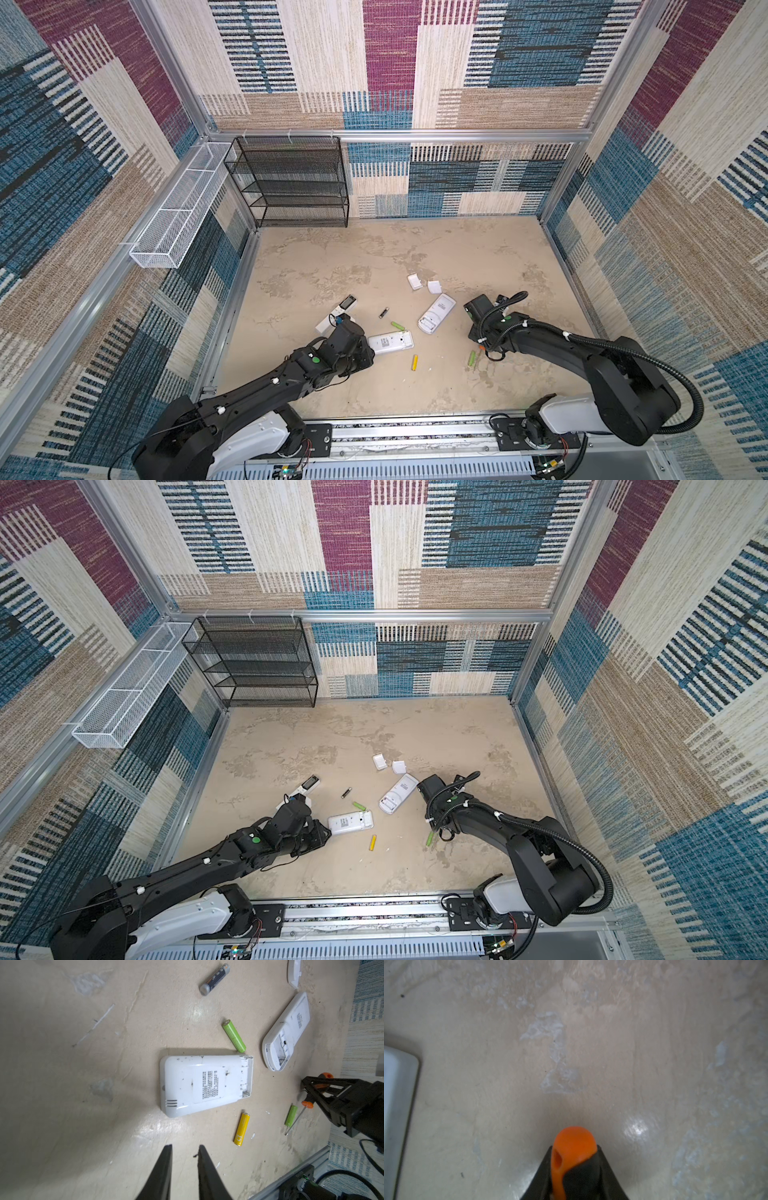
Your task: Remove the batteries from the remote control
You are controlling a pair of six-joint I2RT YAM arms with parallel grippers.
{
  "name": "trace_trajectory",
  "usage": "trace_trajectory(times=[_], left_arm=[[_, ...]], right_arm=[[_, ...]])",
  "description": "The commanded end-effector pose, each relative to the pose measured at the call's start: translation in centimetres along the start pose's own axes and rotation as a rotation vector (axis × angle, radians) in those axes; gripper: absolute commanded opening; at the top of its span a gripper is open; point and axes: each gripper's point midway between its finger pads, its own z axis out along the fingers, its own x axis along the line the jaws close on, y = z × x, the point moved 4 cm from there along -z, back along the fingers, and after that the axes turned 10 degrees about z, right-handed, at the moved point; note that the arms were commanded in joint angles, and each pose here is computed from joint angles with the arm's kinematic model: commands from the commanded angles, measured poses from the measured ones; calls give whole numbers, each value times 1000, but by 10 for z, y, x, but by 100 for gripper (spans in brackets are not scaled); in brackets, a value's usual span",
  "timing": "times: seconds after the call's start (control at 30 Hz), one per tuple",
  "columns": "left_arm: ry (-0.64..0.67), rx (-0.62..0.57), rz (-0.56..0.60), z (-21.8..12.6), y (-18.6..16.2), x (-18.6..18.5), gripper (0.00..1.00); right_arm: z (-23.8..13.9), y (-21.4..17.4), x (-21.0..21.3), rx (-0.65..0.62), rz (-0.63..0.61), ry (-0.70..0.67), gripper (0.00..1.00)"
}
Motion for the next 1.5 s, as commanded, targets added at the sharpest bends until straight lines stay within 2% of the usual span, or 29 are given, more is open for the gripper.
trace_trajectory(times=[0.0,0.33,0.47,0.6,0.77,1.1,1.3,1.47], left_arm=[[26,-11,24,-5,0,5,26],[35,-47,72,-27,13,0,27],[45,-61,89,-35,19,-1,27],[36,-71,134,-43,28,-7,28],[19,-74,216,-49,45,-23,30],[-42,-26,334,-33,76,-57,30],[-35,7,344,-18,86,-56,31],[-15,8,336,-17,94,-49,32]], right_arm=[[0,9,23,-24,53,92,0],[-25,27,63,-27,159,289,0],[-34,33,64,-47,140,294,0],[-48,48,61,-122,76,273,0],[-53,69,58,-194,-75,211,0],[-12,85,70,-74,-407,146,0],[17,88,80,-5,-488,94,1],[30,88,89,15,-496,97,18]])
